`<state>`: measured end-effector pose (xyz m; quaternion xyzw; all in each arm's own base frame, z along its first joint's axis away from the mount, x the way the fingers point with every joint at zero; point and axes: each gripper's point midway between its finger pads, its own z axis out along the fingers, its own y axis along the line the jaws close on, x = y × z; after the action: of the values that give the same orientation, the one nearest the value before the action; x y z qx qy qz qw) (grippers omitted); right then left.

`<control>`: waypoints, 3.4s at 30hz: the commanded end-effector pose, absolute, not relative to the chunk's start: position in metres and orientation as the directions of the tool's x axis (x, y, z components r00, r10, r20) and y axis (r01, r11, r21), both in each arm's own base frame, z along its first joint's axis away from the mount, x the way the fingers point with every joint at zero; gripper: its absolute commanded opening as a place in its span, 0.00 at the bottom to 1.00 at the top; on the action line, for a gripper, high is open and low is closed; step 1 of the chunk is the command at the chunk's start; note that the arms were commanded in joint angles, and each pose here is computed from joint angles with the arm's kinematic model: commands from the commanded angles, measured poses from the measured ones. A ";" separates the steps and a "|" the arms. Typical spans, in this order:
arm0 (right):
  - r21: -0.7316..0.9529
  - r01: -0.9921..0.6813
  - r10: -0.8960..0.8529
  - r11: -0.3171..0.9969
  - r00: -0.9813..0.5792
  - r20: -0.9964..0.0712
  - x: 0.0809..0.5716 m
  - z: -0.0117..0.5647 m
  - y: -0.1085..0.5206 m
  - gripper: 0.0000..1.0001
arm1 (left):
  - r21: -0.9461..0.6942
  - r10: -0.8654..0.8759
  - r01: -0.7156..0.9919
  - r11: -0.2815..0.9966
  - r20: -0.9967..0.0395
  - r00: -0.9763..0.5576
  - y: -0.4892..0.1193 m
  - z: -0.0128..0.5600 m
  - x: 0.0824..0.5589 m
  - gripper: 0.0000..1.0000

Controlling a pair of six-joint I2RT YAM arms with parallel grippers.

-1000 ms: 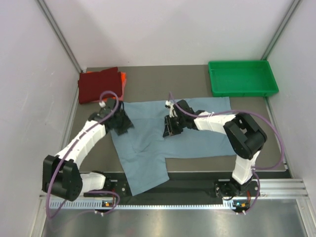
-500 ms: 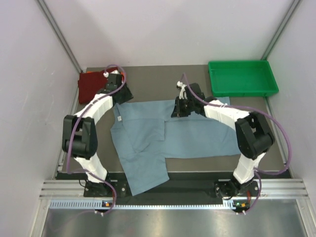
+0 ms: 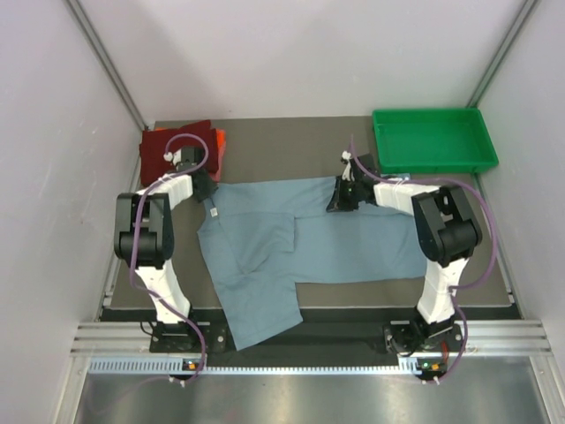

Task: Fold and stack the t-shirts
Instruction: Fold the tshirt

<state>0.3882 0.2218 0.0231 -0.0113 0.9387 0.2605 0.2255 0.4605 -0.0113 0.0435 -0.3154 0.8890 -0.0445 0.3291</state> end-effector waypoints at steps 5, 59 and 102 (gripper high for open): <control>0.432 -0.089 0.132 0.897 -0.880 -0.456 0.395 0.015 0.192 0.01 | -0.283 -0.621 -0.569 0.772 -0.531 -0.577 -0.013 0.025 0.461 0.26; -0.015 0.361 0.285 0.932 -0.761 -0.583 0.410 0.022 -0.066 0.00 | -0.140 -0.502 -0.487 0.862 -0.367 -0.783 -0.064 -0.008 0.357 0.51; 0.607 -0.489 -0.047 0.626 -0.801 -0.597 0.269 0.074 0.337 0.43 | -0.466 -0.398 -0.273 0.842 -0.195 -0.896 -0.126 0.045 0.250 0.52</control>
<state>0.2578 0.3125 0.0583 -0.1403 0.8830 0.3769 0.2420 0.2422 -0.1267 0.0454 -0.1714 0.9518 -0.2195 0.1288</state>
